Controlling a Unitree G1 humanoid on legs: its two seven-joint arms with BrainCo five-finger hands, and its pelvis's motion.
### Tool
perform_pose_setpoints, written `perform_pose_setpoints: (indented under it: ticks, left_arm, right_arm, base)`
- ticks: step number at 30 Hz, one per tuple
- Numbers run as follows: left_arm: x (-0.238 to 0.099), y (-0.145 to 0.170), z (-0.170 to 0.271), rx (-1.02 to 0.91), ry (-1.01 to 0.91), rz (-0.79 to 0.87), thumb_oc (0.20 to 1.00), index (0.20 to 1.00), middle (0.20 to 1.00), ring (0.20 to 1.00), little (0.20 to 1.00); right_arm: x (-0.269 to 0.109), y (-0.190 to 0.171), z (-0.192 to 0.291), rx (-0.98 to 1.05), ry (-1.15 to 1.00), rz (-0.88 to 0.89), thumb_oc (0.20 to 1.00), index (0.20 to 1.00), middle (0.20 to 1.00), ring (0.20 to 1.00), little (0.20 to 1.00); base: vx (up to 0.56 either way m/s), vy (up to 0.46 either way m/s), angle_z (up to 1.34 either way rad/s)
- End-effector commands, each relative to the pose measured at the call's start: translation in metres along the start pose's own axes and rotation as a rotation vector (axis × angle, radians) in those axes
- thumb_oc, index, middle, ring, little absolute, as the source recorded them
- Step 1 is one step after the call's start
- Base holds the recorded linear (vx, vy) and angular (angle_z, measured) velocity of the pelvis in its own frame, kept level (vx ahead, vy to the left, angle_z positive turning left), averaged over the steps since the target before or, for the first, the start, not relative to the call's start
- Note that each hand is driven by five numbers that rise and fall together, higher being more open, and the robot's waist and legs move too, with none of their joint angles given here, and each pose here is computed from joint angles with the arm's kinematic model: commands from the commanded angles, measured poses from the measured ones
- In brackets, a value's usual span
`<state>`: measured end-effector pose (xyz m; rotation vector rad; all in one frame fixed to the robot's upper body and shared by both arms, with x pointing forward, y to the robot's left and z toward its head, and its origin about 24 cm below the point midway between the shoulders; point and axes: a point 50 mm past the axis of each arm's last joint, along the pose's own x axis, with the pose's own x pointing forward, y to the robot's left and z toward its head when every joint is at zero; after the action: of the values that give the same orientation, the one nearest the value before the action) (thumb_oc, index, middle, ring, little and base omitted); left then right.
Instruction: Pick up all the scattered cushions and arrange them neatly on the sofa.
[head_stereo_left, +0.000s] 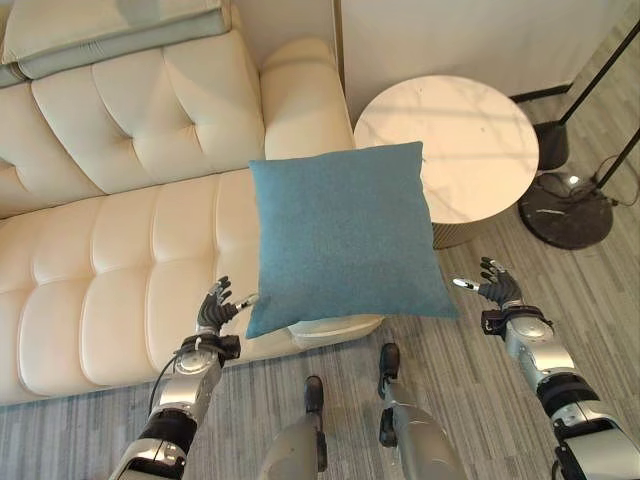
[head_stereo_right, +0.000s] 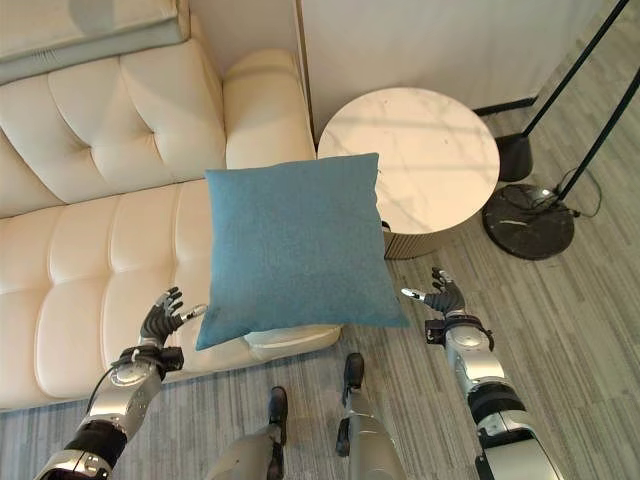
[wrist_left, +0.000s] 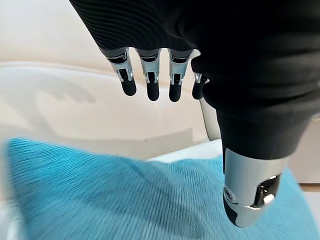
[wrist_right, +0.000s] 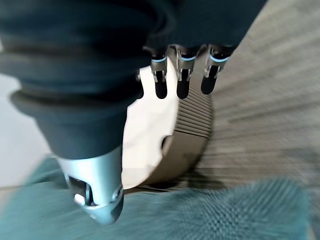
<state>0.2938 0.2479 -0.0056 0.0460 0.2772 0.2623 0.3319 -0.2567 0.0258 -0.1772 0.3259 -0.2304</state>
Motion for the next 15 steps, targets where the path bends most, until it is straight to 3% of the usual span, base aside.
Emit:
perform_pose_setpoints:
  ticks: [1,6,10,11,12,13,15]
  left_arm:
    - [0.023,-0.003,0.046,0.019,-0.123,0.029,1.000,1.000,1.000,1.000,1.000]
    - [0.049,-0.068,0.129,0.041,-0.245,-0.069,1.000,1.000,1.000,1.000,1.000]
    - [0.041,-0.100,0.138,0.023,-0.297,-0.162,1.000,1.000,1.000,1.000,1.000]
    - [0.039,-0.102,0.137,0.023,-0.302,-0.175,0.548,0.548,0.548,0.548,0.548]
    - [0.036,-0.109,0.141,0.023,-0.325,-0.197,0.219,0.219,0.219,0.219,0.219]
    - [0.031,-0.115,0.145,0.010,-0.354,-0.224,0.200,0.200,0.200,0.200,0.200]
    - [0.022,-0.124,0.146,-0.020,-0.396,-0.268,0.200,0.200,0.200,0.200,0.200]
  right_arm:
    - [0.016,0.019,0.052,0.019,-0.106,0.020,1.000,1.000,1.000,1.000,1.000]
    - [0.014,0.090,0.160,-0.097,-0.334,0.191,1.000,1.000,1.000,1.000,1.000]
    - [-0.002,0.123,0.173,-0.149,-0.439,0.304,1.000,1.000,1.000,1.000,1.000]
    - [-0.008,0.131,0.173,-0.167,-0.467,0.339,0.718,0.718,0.718,0.718,0.718]
    - [-0.014,0.141,0.173,-0.185,-0.494,0.380,0.492,0.492,0.492,0.492,0.492]
    - [-0.021,0.148,0.171,-0.194,-0.524,0.415,0.200,0.200,0.200,0.200,0.200]
    - [-0.034,0.161,0.158,-0.195,-0.557,0.491,0.200,0.200,0.200,0.200,0.200]
  base:
    - [-0.02,-0.031,0.07]
    - [0.01,-0.036,0.05]
    - [0.02,-0.014,0.04]
    - [0.03,0.007,0.05]
    - [0.02,0.015,0.04]
    - [0.00,0.000,0.00]
    - [0.00,0.017,0.02]
